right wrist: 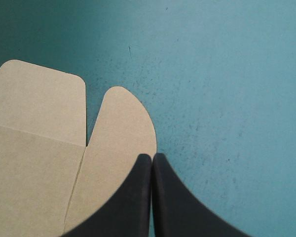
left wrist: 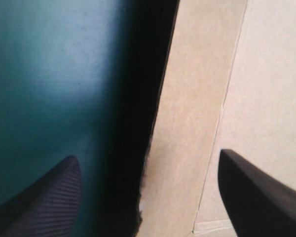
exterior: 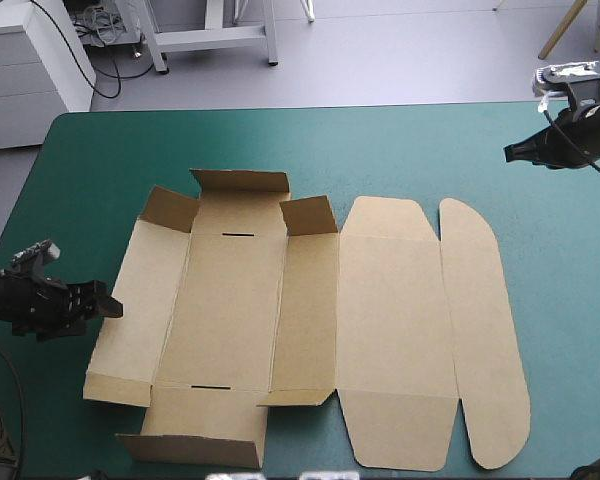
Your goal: Fold the box
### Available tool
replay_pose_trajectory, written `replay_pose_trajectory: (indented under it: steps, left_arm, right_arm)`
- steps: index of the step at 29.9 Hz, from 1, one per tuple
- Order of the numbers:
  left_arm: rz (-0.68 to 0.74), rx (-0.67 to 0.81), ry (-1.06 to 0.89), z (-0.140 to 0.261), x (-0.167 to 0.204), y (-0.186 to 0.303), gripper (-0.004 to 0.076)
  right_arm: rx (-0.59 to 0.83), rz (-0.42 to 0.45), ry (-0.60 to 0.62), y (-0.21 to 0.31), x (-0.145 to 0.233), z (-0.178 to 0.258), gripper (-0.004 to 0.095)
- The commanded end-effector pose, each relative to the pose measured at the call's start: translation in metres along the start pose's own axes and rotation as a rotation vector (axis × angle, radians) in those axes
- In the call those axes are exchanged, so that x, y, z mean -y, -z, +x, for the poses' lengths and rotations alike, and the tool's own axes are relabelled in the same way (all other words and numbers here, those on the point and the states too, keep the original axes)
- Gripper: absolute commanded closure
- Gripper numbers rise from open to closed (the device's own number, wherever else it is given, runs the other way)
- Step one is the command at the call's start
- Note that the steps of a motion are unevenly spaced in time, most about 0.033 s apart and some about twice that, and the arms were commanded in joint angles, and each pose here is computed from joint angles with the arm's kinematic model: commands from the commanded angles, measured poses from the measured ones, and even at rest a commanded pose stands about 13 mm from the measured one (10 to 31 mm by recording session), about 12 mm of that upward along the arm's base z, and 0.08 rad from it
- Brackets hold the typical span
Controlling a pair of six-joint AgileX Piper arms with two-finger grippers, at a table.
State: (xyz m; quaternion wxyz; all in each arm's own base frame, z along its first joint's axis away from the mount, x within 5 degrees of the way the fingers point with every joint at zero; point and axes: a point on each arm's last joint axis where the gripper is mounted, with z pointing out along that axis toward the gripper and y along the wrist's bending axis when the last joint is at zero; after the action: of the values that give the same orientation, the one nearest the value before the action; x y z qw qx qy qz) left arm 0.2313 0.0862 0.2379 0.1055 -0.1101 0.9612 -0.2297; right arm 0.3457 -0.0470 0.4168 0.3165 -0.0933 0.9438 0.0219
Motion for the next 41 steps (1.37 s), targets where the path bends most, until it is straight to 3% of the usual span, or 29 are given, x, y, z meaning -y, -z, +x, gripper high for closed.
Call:
replay_pose_trajectory:
  steps: [1,13,18,27,31,40,41]
  left_arm:
    - [0.044,0.030,0.005,0.004,0.007,0.002,0.0177]
    - [0.078,-0.079,-0.089,0.018,0.030,-0.029,0.0178]
    - [0.074,-0.027,-0.183,0.013,0.042,-0.036,0.0178]
    - [0.099,-0.086,-0.167,0.011,0.040,-0.046,0.0196]
    - [0.059,-0.017,-0.163,0.004,0.036,-0.047,0.0318]
    - [0.043,0.029,-0.156,0.000,0.035,-0.047,0.0736]
    - [0.057,0.026,-0.149,0.000,0.037,-0.047,0.0731]
  right_arm:
    - [0.115,0.024,0.014,0.031,-0.003,-0.006,0.0927]
    - [0.129,-0.001,0.009,0.031,-0.006,-0.008,0.0927]
    - [0.137,-0.018,0.017,0.031,-0.007,-0.008,0.0927]
    - [0.138,-0.019,0.019,0.031,-0.007,-0.008,0.0927]
    - [0.138,-0.019,0.019,0.031,-0.007,-0.008,0.0927]
    - [0.136,-0.020,0.019,0.031,-0.007,-0.008,0.0927]
    - [0.136,-0.020,0.019,0.031,-0.007,-0.008,0.0927]
